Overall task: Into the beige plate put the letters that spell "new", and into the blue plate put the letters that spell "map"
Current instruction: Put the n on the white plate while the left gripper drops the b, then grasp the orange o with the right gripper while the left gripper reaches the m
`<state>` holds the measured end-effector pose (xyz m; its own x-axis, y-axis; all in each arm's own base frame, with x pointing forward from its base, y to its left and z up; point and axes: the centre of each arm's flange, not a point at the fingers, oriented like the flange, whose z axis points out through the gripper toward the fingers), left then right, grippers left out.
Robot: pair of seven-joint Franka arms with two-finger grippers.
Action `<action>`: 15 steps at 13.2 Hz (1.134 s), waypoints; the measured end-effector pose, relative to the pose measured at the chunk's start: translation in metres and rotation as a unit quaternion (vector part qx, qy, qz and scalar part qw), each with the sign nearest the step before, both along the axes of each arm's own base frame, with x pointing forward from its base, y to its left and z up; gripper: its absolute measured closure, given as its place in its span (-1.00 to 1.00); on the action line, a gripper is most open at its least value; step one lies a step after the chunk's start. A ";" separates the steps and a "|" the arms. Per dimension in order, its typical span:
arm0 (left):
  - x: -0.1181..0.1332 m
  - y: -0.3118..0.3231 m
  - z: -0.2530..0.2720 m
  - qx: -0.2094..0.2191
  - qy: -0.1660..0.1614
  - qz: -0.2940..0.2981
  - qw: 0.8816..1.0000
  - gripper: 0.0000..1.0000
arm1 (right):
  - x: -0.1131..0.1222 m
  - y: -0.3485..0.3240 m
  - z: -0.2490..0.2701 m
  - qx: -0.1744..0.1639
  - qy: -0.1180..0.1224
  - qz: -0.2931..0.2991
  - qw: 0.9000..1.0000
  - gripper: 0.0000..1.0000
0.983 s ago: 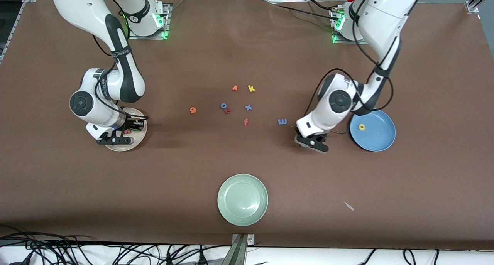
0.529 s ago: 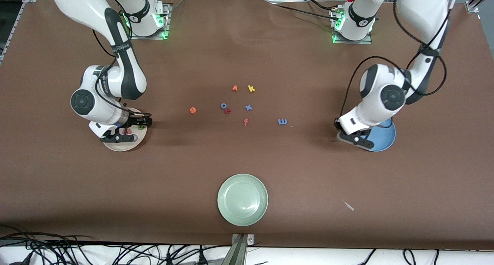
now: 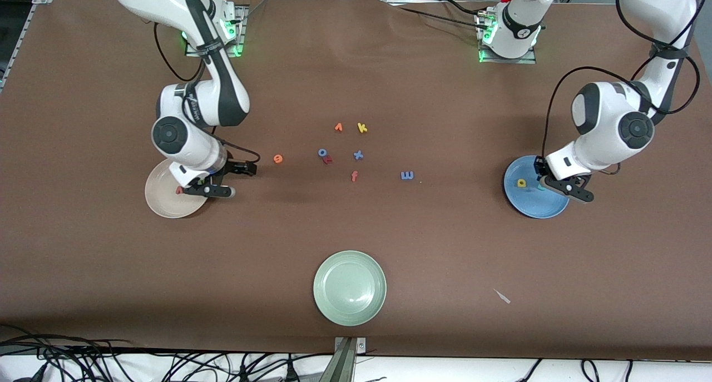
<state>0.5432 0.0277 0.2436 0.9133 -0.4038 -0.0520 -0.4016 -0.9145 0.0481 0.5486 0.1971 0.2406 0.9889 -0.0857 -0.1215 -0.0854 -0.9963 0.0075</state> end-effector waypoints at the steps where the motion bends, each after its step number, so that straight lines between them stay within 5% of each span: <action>1: 0.000 -0.001 0.000 0.000 0.000 -0.004 1.000 0.53 | -0.005 0.010 -0.001 -0.002 0.001 -0.004 1.000 -1.00; 6: 0.002 -0.032 0.001 -0.005 -0.003 -0.031 1.000 -0.39 | -0.036 0.043 -0.027 -0.004 -0.014 -0.014 1.000 -1.00; 9: 0.000 -0.114 0.004 -0.044 -0.007 -0.054 0.998 -0.39 | -0.063 0.070 -0.046 0.002 -0.028 -0.018 0.999 -1.00; 12: -0.008 -0.204 -0.008 -0.097 -0.008 -0.052 0.994 -0.40 | -0.067 0.069 -0.052 0.000 -0.029 -0.019 0.999 -1.00; 15: -0.021 -0.284 -0.031 -0.104 -0.001 -0.038 0.994 -0.39 | -0.068 0.069 -0.056 -0.001 -0.030 -0.018 0.999 -0.94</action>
